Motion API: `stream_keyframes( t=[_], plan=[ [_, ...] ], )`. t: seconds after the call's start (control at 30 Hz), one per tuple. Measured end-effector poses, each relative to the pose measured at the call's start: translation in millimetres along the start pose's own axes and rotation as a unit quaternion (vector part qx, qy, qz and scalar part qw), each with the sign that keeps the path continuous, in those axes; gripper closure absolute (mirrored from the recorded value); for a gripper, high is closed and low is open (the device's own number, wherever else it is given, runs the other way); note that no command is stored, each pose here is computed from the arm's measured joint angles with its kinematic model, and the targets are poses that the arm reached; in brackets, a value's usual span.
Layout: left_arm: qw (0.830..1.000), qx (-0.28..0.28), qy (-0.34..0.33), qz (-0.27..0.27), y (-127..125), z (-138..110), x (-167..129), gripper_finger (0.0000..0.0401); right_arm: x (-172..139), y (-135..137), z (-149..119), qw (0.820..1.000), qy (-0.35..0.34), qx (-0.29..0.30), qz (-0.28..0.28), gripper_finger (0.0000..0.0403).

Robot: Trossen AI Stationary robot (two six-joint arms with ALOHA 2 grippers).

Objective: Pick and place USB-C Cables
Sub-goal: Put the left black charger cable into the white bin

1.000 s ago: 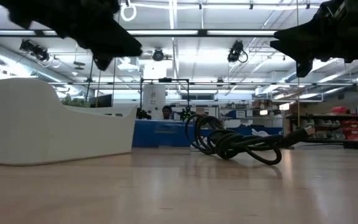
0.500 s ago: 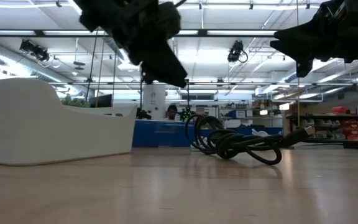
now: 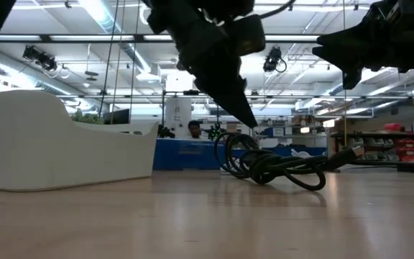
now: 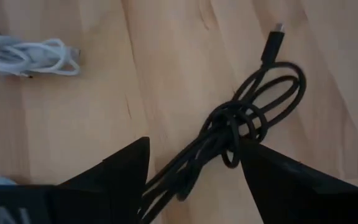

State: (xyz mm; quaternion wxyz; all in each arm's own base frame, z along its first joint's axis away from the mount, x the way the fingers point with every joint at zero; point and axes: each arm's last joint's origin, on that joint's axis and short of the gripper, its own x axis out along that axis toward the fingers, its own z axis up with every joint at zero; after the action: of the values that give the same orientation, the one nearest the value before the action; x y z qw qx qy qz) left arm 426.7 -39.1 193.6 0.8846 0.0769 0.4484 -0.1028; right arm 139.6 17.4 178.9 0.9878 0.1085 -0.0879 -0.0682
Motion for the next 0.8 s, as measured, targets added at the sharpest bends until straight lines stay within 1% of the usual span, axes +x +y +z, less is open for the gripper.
stream_keyframes(
  t=[0.1,0.2,0.3,0.33,0.37,0.43,0.53,0.57,0.67,0.8],
  plan=[
    [0.999,0.032,0.015,-0.012,-2,6,8,0.0141,0,0,0,1.0,0.0,0.0,0.0,0.0289],
    [0.998,0.049,0.025,-0.033,-5,9,17,0.0142,0,0,0,1.0,0.0,0.0,0.0,0.0289],
    [0.996,0.076,0.025,-0.038,-10,10,22,0.0142,0,0,0,1.0,0.0,0.0,0.0,0.0289],
    [0.996,0.081,0.015,-0.037,-11,11,25,0.0142,0,0,0,1.0,0.0,0.0,0.0,0.0289],
    [0.996,0.085,0.008,-0.036,-12,13,26,0.0142,0,0,0,1.0,0.0,0.0,0.0,0.0289],
    [0.995,0.086,0.017,-0.041,-13,10,27,0.0142,0,0,1,1.0,-0.003,0.001,0.0,0.0289],
    [0.995,0.088,0.008,-0.055,-15,11,31,0.0142,0,0,1,1.0,-0.005,0.002,0.001,0.0289],
    [0.995,0.087,0.014,-0.056,-15,9,33,0.0142,0,0,1,1.0,-0.004,0.002,0.001,0.0289],
    [0.994,0.086,0.022,-0.057,-15,4,45,0.0142,0,0,0,1.0,-0.004,0.001,0.0,0.0289],
    [0.991,0.118,0.03,-0.062,-17,-1,54,0.0142,0,0,1,1.0,-0.004,0.001,0.001,0.0289]
  ],
)
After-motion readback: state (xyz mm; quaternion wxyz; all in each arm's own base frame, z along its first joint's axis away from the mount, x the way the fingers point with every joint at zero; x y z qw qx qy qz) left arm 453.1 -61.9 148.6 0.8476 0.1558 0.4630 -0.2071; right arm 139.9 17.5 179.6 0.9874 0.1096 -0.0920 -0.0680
